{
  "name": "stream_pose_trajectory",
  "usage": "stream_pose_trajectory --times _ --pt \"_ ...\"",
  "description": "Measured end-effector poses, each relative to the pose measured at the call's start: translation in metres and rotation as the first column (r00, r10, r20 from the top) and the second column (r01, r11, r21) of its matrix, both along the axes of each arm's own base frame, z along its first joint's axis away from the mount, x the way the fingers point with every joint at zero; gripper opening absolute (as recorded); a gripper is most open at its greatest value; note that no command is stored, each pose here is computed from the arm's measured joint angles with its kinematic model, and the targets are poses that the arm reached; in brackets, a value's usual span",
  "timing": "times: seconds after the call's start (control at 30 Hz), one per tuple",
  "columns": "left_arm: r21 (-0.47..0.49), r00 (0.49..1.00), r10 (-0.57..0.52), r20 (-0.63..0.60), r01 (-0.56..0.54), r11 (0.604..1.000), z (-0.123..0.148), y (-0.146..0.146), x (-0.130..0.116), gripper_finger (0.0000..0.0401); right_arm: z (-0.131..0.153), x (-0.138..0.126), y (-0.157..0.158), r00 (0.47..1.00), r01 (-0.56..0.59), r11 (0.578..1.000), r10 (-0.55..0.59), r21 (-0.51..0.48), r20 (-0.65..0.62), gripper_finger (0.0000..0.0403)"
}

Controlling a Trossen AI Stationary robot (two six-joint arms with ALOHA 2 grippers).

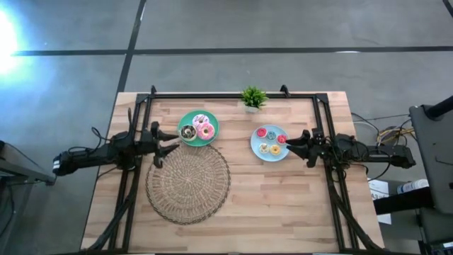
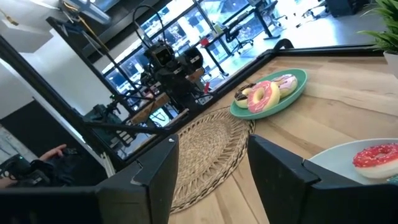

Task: Pick & Place donuts
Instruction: Return to Home Position

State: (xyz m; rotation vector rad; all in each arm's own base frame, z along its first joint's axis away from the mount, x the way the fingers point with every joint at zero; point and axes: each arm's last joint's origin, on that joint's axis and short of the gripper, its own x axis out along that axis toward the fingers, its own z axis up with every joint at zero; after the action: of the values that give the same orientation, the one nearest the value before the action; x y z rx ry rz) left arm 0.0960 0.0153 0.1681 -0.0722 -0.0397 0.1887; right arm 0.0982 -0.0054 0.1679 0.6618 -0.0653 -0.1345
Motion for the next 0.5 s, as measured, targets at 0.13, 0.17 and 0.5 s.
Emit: stream_pose_trajectory --times 0.13,0.17,0.5 --pt "-0.01 1.0 -0.006 0.006 0.006 1.0 0.0004 -0.0007 0.0001 0.0158 0.0 0.0 0.0 1.0 0.0 1.0 0.0 0.0 0.0 0.0184" --pt "-0.01 1.0 -0.01 0.008 0.01 1.0 0.0005 -0.001 0.0001 0.0158 0.0 0.0 0.0 1.0 0.0 1.0 0.0 0.0 0.0 0.0184" --pt "-0.016 1.0 -0.02 -0.021 0.019 1.0 -0.0015 -0.0015 0.0018 0.0158 0.0 0.0 0.0 1.0 0.0 1.0 0.0 0.0 0.0 0.0184"
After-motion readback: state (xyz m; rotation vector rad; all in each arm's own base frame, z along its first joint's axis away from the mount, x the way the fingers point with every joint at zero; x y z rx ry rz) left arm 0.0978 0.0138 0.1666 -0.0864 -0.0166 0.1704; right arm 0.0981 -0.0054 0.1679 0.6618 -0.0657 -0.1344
